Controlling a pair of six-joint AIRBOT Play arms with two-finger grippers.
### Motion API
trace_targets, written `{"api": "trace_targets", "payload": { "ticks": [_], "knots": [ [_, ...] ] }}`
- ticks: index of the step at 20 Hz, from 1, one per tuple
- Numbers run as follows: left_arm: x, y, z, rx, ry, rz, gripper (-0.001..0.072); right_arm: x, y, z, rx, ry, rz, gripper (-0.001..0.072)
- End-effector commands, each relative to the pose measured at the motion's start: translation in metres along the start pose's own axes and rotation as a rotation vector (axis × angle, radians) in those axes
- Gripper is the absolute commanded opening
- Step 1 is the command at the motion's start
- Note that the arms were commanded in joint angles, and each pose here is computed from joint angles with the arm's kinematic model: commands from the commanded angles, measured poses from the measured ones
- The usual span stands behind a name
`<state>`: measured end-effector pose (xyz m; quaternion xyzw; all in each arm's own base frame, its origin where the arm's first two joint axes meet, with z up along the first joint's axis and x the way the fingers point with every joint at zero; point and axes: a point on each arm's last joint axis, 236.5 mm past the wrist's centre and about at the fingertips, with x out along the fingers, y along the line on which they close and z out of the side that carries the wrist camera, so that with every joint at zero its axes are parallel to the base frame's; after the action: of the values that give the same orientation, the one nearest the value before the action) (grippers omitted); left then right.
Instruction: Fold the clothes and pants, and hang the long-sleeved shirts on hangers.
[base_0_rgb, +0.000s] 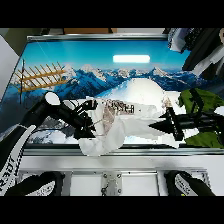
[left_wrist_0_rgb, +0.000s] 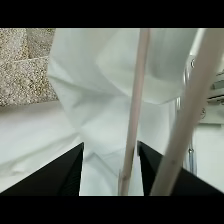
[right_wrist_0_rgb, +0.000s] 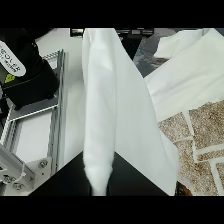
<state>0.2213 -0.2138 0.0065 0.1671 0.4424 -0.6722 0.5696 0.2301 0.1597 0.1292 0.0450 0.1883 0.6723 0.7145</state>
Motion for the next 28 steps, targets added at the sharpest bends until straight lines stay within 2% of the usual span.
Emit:
{"api": "trace_targets", "payload": {
  "ticks": [1,5,13,20,23,24,26,27,28],
  "knots": [
    [-0.006,0.009,0.004,-0.101,-0.039,0.035,0.0347,0.000,0.000,0.000,-0.001,0.000,0.000,0.0012],
    [-0.034,0.017,0.024,-0.176,-0.201,0.068,0.0347,0.000,0.000,0.000,0.000,0.000,-0.001,0.0012],
    [-0.087,0.019,0.027,-0.201,-0.292,0.241,0.0347,0.000,-0.009,0.000,0.000,0.000,-0.038,0.0011],
    [-0.190,0.045,0.010,-0.545,-0.545,0.602,0.0346,-0.001,-0.013,0.011,0.014,-0.045,-0.059,0.0011],
    [-0.211,0.039,0.003,-0.685,-0.623,0.650,0.0342,-0.003,-0.024,0.028,0.005,-0.118,-0.103,0.0011],
    [-0.210,0.038,-0.006,-0.768,-0.609,0.662,0.0281,-0.004,-0.027,0.031,0.004,-0.130,-0.116,0.0011],
    [-0.197,0.034,-0.034,-0.948,-0.510,0.695,0.0257,-0.005,-0.031,0.034,0.004,-0.142,-0.135,0.0011],
    [-0.188,0.030,-0.043,-1.020,-0.460,0.696,0.0356,-0.005,-0.033,0.034,0.004,-0.143,-0.142,0.0011],
    [-0.179,0.027,-0.045,-1.091,-0.439,0.677,0.0612,-0.005,-0.034,0.034,0.004,-0.143,-0.148,0.0011]
  ]
}}
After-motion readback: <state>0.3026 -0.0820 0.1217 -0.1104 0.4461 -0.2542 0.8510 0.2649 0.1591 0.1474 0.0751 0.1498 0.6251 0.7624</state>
